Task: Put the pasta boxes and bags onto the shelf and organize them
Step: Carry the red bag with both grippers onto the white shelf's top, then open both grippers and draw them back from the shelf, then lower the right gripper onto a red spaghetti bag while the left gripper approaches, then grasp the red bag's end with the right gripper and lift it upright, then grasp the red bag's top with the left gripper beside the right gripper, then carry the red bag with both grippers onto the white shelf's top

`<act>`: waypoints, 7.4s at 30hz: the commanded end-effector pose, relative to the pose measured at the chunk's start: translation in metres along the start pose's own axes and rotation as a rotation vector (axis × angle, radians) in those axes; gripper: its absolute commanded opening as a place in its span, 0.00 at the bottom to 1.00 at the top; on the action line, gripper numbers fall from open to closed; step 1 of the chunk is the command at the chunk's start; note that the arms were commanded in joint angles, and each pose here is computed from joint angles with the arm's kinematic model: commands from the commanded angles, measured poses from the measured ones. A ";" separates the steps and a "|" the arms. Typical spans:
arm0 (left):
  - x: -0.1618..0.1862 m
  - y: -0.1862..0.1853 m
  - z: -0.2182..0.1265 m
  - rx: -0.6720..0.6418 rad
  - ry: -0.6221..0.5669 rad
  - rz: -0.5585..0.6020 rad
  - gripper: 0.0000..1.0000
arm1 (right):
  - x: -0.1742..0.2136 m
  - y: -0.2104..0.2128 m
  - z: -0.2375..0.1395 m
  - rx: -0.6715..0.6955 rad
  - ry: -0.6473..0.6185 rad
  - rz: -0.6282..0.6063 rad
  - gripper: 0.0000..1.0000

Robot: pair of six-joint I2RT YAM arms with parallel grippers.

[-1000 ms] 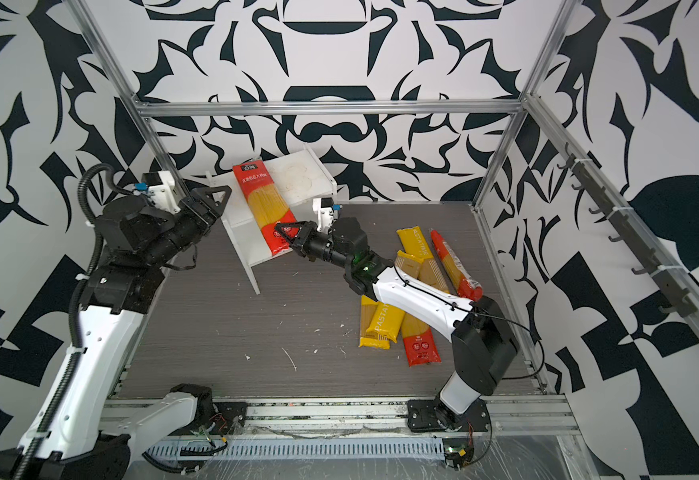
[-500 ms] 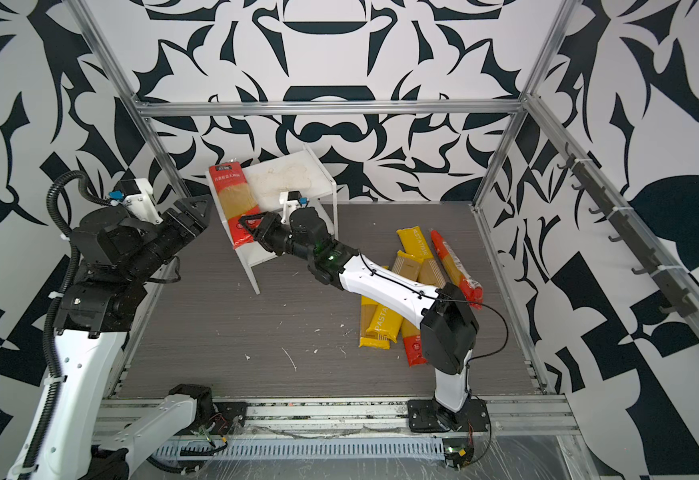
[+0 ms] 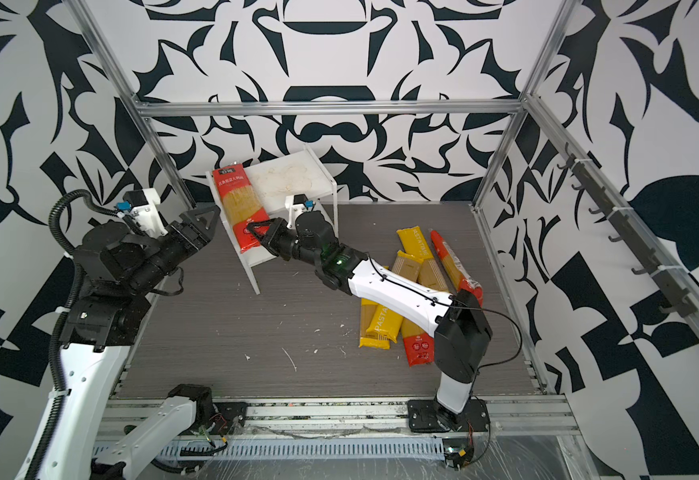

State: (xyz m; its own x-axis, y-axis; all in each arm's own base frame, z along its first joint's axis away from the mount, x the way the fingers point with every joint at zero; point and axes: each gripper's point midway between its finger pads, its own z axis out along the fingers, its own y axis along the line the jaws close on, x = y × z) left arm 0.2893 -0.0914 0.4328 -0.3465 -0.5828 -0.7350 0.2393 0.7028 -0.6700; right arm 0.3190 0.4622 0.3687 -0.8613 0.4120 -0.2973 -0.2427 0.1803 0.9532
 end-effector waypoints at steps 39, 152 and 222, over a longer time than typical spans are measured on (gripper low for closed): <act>0.108 -0.005 -0.028 0.173 0.214 0.105 0.70 | 0.000 0.011 -0.060 -0.041 -0.072 -0.119 0.77; 0.408 -0.044 0.105 0.188 0.780 0.070 0.67 | -0.033 -0.355 -0.327 0.801 0.040 0.046 0.04; 0.155 -0.177 0.086 0.692 0.345 -0.186 0.15 | 0.020 -0.109 -0.254 0.086 0.151 -0.414 0.65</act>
State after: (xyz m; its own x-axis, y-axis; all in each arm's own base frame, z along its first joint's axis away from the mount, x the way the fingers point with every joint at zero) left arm 0.2771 -0.3530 0.3416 -0.7793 -0.3094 -0.5450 0.4782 0.2685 -0.8362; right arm 0.2200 0.2262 0.2811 -0.7621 0.1776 -0.6226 -0.5336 0.3723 0.7594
